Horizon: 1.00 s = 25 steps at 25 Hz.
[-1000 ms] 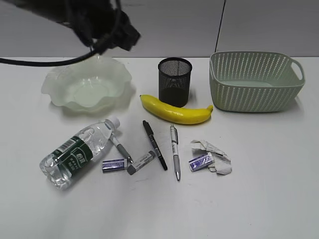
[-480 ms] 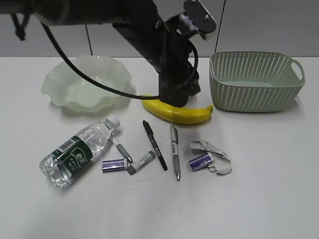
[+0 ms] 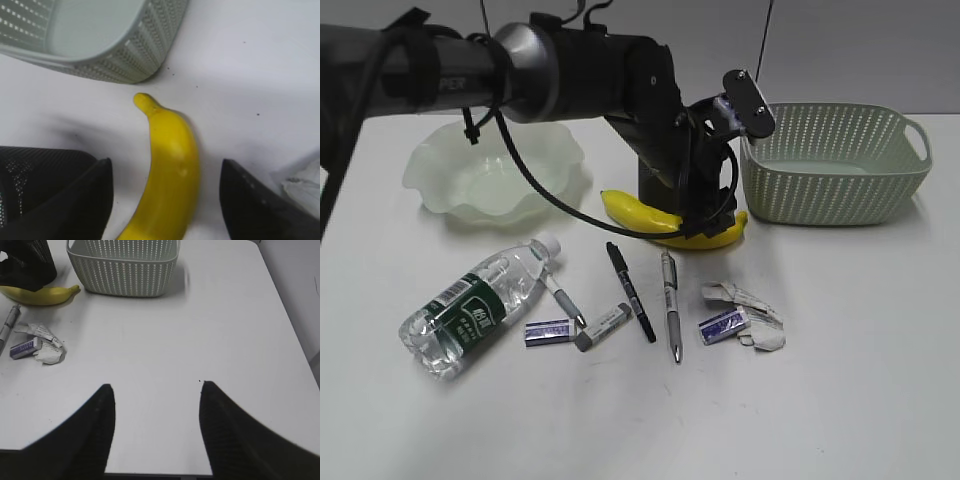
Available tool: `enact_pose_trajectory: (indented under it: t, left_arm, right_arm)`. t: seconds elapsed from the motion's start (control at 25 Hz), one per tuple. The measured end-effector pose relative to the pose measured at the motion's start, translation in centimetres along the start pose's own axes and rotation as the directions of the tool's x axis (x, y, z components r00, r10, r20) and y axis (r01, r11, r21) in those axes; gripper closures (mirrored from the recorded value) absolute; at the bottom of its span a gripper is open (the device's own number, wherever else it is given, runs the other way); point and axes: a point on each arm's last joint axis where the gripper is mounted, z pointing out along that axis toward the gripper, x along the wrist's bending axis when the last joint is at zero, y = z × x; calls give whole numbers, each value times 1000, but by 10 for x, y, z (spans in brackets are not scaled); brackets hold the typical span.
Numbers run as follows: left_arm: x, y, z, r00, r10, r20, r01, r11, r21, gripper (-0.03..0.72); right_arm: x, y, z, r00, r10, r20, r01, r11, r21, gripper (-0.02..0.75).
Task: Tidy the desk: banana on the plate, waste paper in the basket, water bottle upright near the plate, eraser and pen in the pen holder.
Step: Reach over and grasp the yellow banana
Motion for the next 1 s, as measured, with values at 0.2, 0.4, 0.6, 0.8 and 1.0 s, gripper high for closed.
enact_pose_trajectory:
  t: [0.2,0.4,0.6,0.8,1.0]
  left_arm:
    - [-1,-5,19,1000,-3,0,3,1000,7,187]
    - [-3,-13,37,1000,-7,4,7,1000,19,187]
    - [-4,-18,46,1000,-6,4,6,1000,26,187]
    - [-3,-27,56,999,-32,20,31,998,47,191]
    - [-2,-28,58,999,-37,17,36,999,41,313]
  right_arm:
    - [0,0,0,1000,0,0,0,1000,0,302]
    - [0,0,0,1000,0,0,0,1000,0,302]
    - [0,0,0,1000,0,0,0,1000,0,302]
    - [0,0,0,1000,0,0,0,1000,0,302]
    - [0,0,0,1000,0,0,0,1000,0,302]
